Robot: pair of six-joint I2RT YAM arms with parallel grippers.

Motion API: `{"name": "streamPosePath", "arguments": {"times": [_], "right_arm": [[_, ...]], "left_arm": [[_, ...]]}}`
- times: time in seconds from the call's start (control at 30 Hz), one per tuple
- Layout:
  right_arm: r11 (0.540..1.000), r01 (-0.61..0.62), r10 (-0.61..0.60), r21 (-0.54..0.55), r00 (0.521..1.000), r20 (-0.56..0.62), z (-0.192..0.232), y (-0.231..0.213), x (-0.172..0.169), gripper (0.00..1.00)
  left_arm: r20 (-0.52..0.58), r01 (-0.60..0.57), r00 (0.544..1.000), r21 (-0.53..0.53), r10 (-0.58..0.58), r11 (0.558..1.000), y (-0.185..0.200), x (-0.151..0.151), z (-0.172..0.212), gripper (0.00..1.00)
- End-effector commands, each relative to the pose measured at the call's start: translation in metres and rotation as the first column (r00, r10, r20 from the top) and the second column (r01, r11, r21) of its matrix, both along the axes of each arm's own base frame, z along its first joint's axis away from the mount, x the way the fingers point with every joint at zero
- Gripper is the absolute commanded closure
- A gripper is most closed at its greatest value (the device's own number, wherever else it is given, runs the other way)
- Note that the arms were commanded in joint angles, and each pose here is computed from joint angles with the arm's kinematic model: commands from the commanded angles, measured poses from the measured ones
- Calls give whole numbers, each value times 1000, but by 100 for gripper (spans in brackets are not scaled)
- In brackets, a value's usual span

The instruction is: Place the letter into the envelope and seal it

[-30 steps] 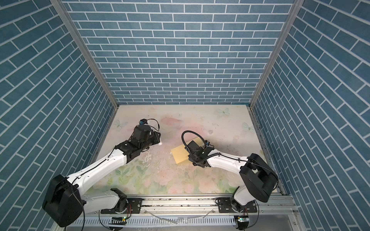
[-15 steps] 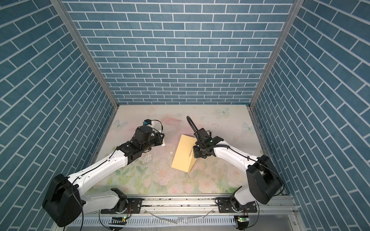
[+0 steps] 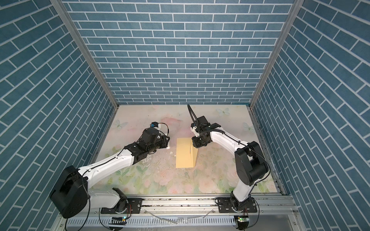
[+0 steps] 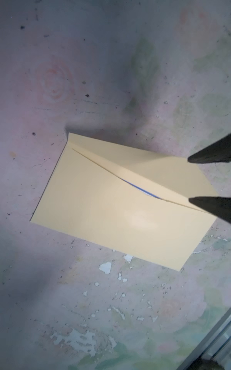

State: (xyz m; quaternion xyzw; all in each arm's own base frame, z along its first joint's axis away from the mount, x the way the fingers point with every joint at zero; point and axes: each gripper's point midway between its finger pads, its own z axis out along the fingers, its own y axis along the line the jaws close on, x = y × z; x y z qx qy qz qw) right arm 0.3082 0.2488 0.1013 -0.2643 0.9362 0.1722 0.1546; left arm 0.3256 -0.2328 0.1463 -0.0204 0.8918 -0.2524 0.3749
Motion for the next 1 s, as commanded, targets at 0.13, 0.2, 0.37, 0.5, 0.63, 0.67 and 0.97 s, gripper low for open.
{"name": "streamPosePath", "arguments": {"times": [0.13,0.2,0.37,0.5,0.63,0.67,0.97], "right_arm": [[974,136,-174,182,961,216,47,-9,19,51],[956,198,-250,216,936,246,49,-21,17,54],[897,350,-416,269,875,250,32,-53,9,76],[862,424,-480,279,860,175,5,-60,2,88],[843,437,-481,313,874,75,-14,-47,-3,97],[836,441,-481,326,875,50,-18,-43,-3,100],[803,421,-430,422,899,-79,-33,-8,-5,100]], "left_arm": [[17,49,999,-6,-49,999,-22,-1,-17,100],[15,56,998,-1,-56,998,-27,-1,-22,100],[20,79,997,15,-79,997,-40,-3,-32,100],[10,87,996,32,-88,996,-47,-4,-44,100],[-8,89,996,50,-89,995,-50,-3,-57,100],[-10,87,996,55,-87,995,-50,-2,-60,100],[-38,71,997,79,-68,994,-50,0,-87,100]]}}
